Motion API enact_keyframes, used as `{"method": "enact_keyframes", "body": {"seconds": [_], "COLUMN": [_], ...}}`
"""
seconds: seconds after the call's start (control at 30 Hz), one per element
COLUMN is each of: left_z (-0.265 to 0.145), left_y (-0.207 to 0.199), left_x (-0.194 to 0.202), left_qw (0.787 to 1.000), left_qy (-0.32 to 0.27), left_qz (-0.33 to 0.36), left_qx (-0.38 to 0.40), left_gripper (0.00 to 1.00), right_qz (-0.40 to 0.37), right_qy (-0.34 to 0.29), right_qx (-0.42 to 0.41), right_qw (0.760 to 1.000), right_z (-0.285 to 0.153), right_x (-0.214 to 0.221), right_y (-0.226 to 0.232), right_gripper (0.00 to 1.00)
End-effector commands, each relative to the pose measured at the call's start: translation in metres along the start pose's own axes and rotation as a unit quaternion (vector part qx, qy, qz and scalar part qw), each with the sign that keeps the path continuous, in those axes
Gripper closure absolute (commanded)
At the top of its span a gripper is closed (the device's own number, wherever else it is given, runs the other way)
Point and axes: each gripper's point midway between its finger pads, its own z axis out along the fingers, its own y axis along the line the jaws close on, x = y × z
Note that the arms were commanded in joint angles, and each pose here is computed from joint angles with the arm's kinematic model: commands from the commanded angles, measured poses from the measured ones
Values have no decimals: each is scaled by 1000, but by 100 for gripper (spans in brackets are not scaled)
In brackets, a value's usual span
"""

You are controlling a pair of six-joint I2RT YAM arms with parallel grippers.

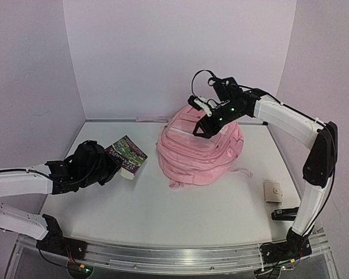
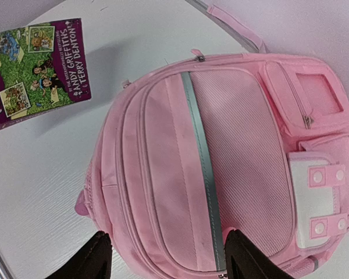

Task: Pack the student bag
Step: Place the book in the student bag.

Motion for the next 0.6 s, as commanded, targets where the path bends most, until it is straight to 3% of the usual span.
{"method": "enact_keyframes", "body": {"seconds": [0.0,0.27,0.57], "left_z": [-15,-22,-27], "left_y": [-40,-41,-36], "left_x": [-28,-34,-37], "left_qw": [995,993,993], "left_qy": [-48,-60,-64], "left_qz": [-53,-56,-56], "left_qx": [71,79,78], "left_gripper": [100,100,100], "right_qz": [-118,-179,-188], "right_qy": [49,101,131], "right_qx": [33,45,124], "right_qw": [991,978,965], "right_z": [12,63,90], "right_x": [1,14,14], "right_y": [31,65,42], "right_gripper": [42,51,59]}}
